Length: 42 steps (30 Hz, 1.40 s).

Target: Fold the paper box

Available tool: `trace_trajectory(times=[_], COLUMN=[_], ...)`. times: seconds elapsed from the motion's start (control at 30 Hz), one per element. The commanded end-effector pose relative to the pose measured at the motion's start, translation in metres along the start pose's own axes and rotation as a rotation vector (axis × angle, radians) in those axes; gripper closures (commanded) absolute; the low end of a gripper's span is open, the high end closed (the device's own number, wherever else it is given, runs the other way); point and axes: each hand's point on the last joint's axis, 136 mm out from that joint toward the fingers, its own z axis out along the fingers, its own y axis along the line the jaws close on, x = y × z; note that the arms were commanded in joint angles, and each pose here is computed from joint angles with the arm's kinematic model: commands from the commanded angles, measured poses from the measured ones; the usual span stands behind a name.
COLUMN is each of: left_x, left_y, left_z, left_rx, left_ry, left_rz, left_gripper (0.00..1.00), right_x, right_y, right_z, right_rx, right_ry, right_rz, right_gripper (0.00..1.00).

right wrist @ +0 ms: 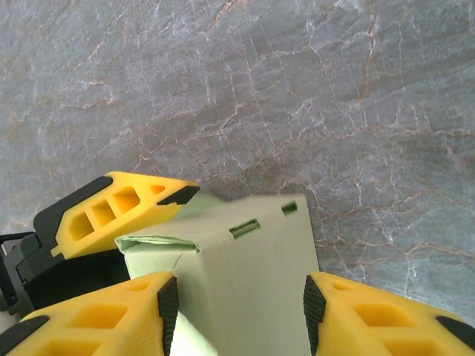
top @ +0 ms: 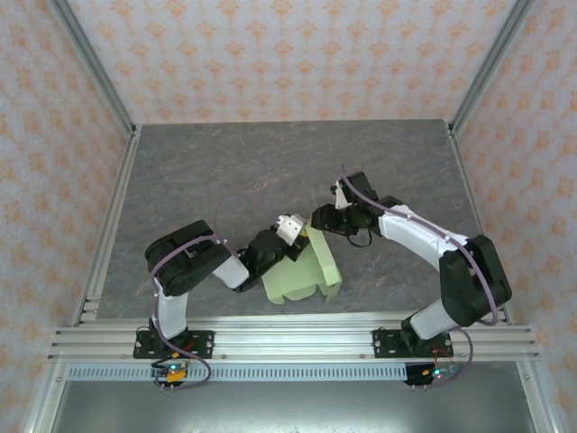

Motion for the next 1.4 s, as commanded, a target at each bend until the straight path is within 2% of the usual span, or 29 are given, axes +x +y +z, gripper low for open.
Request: trace_trajectory(times=[0.0, 0.07, 0.23, 0.33, 0.53, 0.7, 0.87, 1.37], left_x=[-0.011, -0.010, 0.003, 0.008, 0.010, 0.011, 0.016, 0.022], left_y=[0.002, -0.001, -0.005, -0.005, 0.010, 0.013, 0.005, 0.006], left_z=[0.009, 0.012, 0.016, 0.017, 0.017, 0.017, 0.020, 0.024], left_rx=[-0.031, -0.018, -0.008, -0.015, -0.110, -0.127, -0.078, -0.081], left_ry=[-0.052, -0.050, -0.025, -0.014, 0.000, 0.003, 0.009, 0.006], left_rz=[0.001, 0.011, 0.046, 0.065, 0.070, 0.067, 0.050, 0.038], left_gripper=[0.67, 0.70, 0.91, 0.95, 0.97, 0.84, 0.79, 0.88], right_x=[0.017, 0.020, 0.026, 0.026, 0.022, 0.024, 0.026, 0.026], right_y=[-0.008, -0.009, -0.013, -0.011, -0.004, 0.004, 0.002, 0.014], right_z=[0.003, 0.004, 0.008, 0.010, 0.011, 0.012, 0.013, 0.013], right_rx=[0.010, 0.008, 0.011, 0.002, -0.031, -0.071, -0.065, -0.104], right_ry=[0.026, 0.028, 0.026, 0.018, -0.006, 0.003, 0.001, 0.007], right_rz=[0.052, 0.057, 0.078, 0.090, 0.112, 0.130, 0.137, 0.150], right_gripper=[0.50, 0.50, 0.50, 0.50, 0.50, 0.50, 0.51, 0.52])
